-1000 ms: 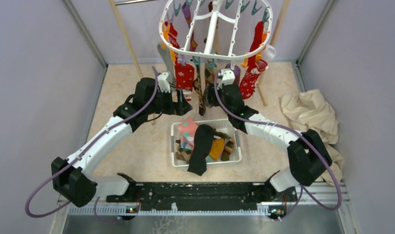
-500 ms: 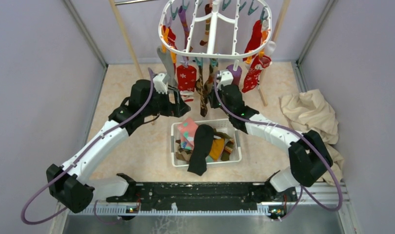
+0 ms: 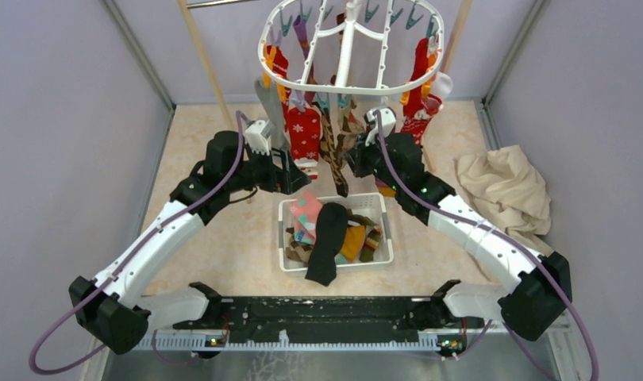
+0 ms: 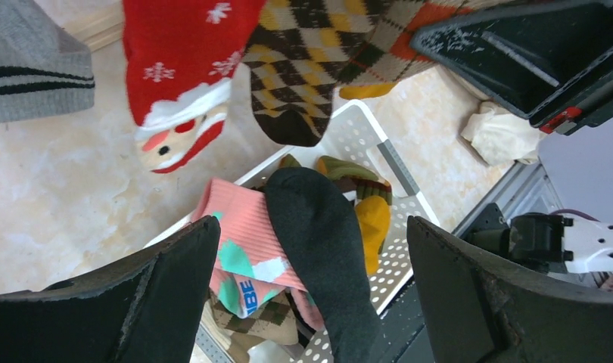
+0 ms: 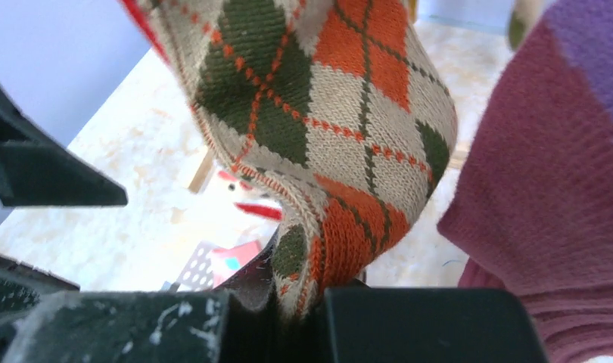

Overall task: Remove the socks clipped to the hanger
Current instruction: Remove the sock from the hanger.

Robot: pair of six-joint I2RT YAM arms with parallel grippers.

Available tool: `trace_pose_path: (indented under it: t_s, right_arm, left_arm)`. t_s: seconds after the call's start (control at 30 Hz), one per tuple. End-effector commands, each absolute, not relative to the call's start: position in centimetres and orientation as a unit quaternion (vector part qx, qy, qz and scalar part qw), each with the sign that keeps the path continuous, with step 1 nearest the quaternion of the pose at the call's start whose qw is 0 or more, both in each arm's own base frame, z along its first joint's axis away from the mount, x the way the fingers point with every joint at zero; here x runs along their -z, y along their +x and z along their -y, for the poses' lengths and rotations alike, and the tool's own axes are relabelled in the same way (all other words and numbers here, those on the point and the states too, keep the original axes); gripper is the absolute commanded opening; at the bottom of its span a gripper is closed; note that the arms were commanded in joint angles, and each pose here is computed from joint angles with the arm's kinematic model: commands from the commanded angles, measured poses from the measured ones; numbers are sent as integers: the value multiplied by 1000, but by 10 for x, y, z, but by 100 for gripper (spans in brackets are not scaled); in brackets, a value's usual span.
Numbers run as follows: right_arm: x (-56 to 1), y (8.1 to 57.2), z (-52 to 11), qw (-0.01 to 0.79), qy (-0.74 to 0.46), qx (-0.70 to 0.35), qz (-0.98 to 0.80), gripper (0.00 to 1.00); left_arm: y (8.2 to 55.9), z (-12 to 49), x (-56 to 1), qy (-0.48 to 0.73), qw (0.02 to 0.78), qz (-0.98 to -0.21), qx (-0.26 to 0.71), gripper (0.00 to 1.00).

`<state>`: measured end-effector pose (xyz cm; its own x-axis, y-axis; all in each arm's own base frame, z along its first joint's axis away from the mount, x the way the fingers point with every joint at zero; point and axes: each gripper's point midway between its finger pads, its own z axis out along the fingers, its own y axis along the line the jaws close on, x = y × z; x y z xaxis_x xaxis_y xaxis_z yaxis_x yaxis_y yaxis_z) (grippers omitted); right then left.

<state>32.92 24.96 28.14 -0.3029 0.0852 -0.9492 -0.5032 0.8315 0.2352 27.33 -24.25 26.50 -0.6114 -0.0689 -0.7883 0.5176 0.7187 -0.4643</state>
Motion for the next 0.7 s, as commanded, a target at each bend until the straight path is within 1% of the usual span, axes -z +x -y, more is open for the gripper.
trace_pose_path:
  t_s: [0.0,0.33,0.67]
  right_arm:
    - [-320,299,-255,560,-177,-307,-748,0]
    - [-338,246,-261,504,-235,-375,-741,0]
    - [-366,226,-274,486,-248,-440,-714,0]
  left_arm:
    - [261,249,-288,153,430,-800,390,99]
    - [248,255,-298,172,424,-784,419,99]
    - [232,265,-297,212,440,-737,468,99]
